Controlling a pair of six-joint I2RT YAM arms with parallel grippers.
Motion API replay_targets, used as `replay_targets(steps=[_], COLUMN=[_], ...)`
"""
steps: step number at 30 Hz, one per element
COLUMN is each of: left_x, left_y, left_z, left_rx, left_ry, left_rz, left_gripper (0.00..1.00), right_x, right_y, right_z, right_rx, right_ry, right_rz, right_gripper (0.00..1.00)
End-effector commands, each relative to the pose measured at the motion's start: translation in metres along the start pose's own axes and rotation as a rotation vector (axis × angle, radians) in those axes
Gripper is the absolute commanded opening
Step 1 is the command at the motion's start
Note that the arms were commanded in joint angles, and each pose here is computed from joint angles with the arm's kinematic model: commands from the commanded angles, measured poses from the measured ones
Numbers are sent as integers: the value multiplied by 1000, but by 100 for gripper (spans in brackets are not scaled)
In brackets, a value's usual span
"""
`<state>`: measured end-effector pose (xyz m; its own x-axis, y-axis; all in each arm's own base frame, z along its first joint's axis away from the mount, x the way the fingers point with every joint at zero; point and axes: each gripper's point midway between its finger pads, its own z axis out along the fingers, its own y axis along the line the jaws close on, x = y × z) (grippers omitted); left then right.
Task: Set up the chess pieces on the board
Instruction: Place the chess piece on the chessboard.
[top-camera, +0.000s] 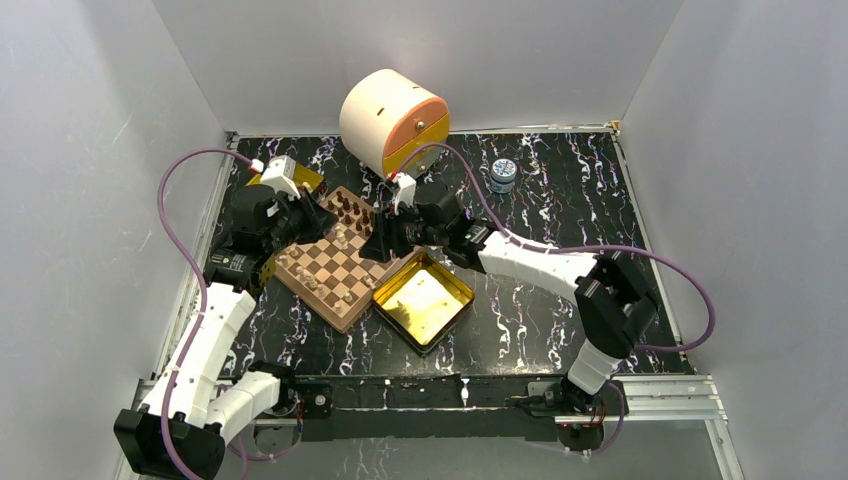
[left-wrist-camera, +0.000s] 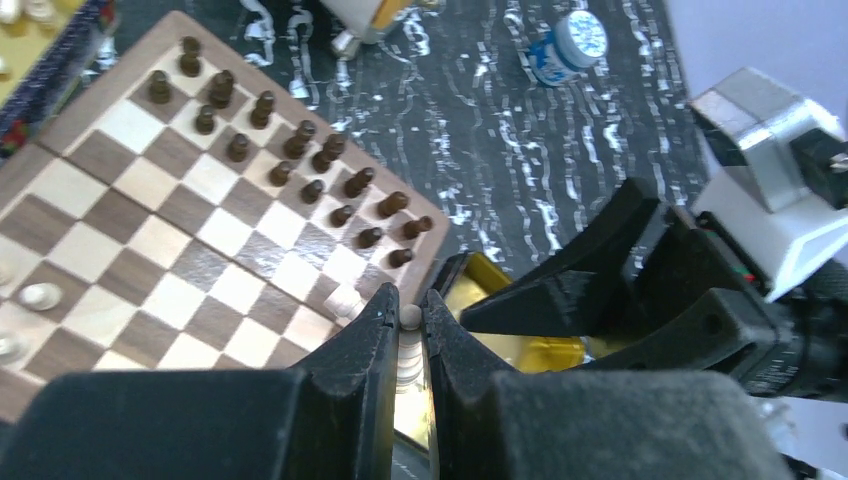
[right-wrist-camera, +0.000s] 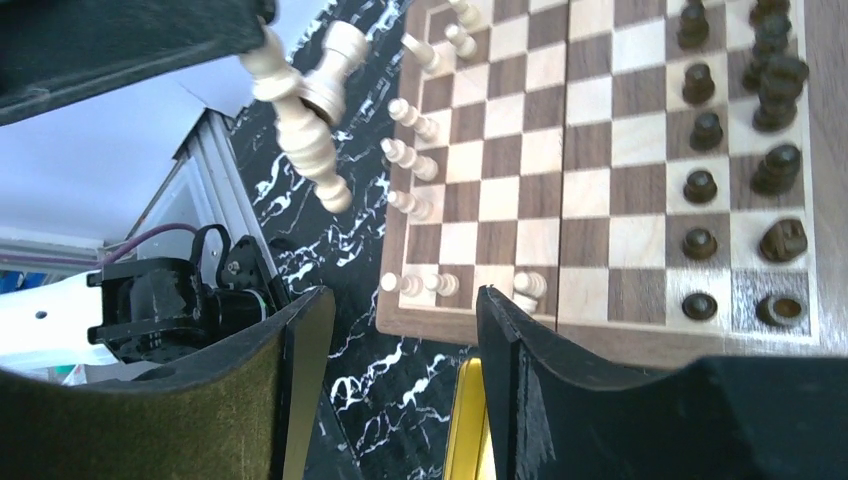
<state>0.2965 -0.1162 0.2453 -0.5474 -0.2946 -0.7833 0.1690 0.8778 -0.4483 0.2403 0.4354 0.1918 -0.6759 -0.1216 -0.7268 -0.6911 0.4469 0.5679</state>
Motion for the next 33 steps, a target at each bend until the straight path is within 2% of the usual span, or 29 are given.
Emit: replay_targets(steps=[1, 7, 9, 11, 13, 16, 23, 26, 33], left_x=[-11, -19, -20, -18, -16, -14, -13, -12, -13], left_y=[-33, -41, -41, -39, -37, -39, -51, -56, -71], left_z=[-2, 0, 1, 2, 4, 5, 6, 6, 8], left_rx=[159, 172, 160, 139, 121, 113, 160, 178, 256], left_ry=[-34, -45, -42, -27, -12, 9, 47, 68, 104], left_rz=[-69, -225, -265, -313, -367, -442, -560, -599, -671], left_gripper=[0, 0, 0, 0, 0, 0, 0, 0, 0], right_x=[-40, -52, -58, -60, -60, -64, -66, -70, -67], right_y=[37, 45, 51, 52, 56, 63, 68, 69, 70], right_z=[-10, -21, -27, -33, -42, -62, -87, -97, -98], right_rx=[-160, -204, -239, -256, -260, -200, -27, 49, 103], right_ry=[-171, -305, -370, -434, -523, -690, -839, -896, -881], right_rz=[-152, -104, -125, -186, -317, -610, -1230, -1360, -1559], right_gripper=[63, 48, 47, 52, 57, 58, 55, 51, 49])
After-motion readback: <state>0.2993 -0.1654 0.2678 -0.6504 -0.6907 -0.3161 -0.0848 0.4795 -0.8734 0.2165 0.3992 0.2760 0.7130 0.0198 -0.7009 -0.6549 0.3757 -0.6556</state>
